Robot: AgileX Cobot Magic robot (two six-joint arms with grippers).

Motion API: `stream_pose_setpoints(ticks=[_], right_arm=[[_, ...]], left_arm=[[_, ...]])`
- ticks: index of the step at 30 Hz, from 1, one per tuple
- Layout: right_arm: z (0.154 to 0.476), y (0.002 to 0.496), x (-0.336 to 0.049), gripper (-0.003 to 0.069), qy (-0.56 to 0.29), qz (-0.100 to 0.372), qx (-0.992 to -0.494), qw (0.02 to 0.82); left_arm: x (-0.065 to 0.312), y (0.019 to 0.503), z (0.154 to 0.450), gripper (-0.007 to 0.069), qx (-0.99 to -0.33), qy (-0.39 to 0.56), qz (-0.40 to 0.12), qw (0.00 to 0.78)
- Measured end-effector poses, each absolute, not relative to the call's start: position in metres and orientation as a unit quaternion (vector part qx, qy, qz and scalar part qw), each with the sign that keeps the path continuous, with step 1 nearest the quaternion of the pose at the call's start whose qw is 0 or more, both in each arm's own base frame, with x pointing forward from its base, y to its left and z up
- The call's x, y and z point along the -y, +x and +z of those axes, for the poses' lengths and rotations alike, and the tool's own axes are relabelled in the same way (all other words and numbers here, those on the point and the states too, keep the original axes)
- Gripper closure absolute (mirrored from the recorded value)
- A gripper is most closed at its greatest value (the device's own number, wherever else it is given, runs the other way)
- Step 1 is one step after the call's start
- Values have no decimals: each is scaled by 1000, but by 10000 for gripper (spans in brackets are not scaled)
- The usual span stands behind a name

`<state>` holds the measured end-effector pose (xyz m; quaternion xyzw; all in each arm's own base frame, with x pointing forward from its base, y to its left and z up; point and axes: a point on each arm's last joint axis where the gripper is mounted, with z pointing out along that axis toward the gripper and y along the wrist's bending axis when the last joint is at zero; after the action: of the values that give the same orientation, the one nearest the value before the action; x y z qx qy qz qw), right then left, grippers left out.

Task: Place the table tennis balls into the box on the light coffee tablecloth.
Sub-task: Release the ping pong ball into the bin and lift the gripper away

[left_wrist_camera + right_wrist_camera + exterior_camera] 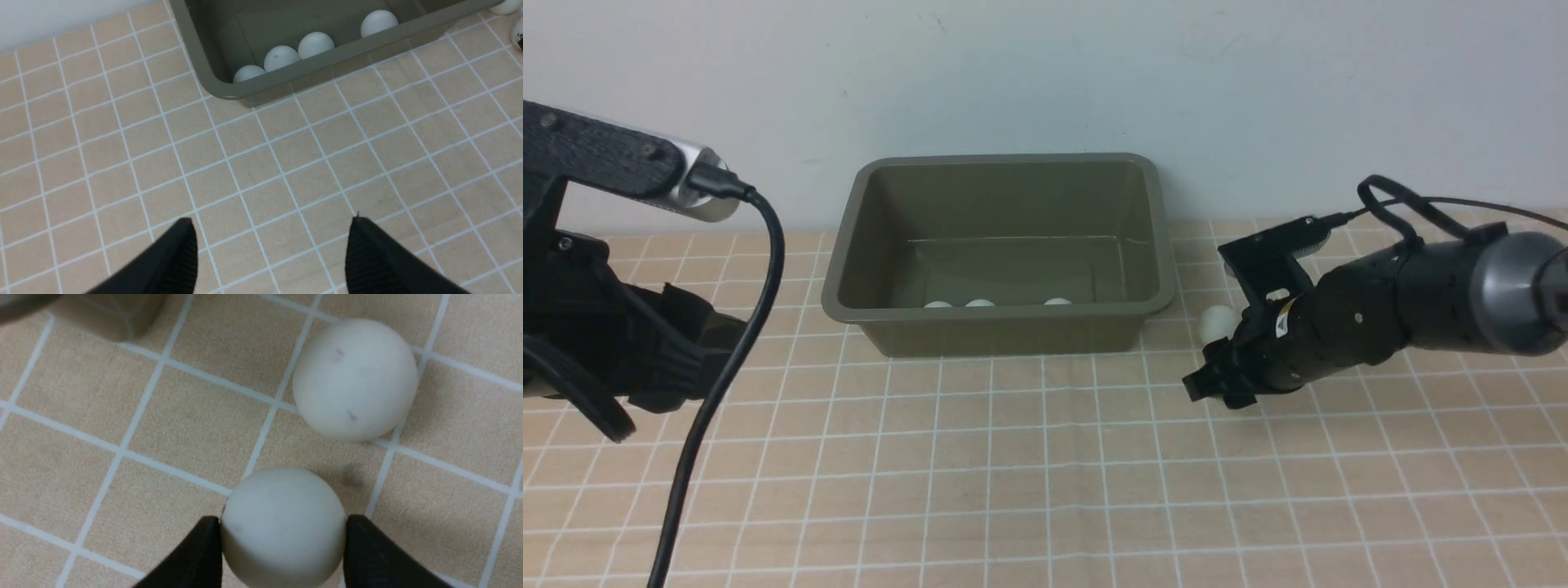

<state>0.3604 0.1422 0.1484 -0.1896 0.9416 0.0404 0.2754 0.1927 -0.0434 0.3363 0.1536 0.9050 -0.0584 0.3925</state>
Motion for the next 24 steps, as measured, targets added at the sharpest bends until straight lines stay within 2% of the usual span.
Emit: stream_pose_setpoints(ticks=[3,7,10,12,16,20,24], right_arm=[[167,356,-139,307,-210,24,-935,283],[218,346,-132,307,-230,9,-914,335],[256,341,-131,307,-225,26,-882,413],[266,343,-134,307,-215,41,-870,442],[263,352,-149,307,-228,57,-864,444],[248,363,-181,307,-296,56,-849,434],[241,381,-206,307,-323,63,-838,435]], left_arm=[[43,193,336,221,-905,154,-58,392],[43,193,336,221,-905,154,-58,392],[43,193,337,221,-904,153,-58,396],[43,194,338,221,-901,152,-58,401],[43,194,338,221,-901,152,-58,402],[43,194,338,221,-901,152,-58,402],[43,194,338,221,-901,152,-58,402]])
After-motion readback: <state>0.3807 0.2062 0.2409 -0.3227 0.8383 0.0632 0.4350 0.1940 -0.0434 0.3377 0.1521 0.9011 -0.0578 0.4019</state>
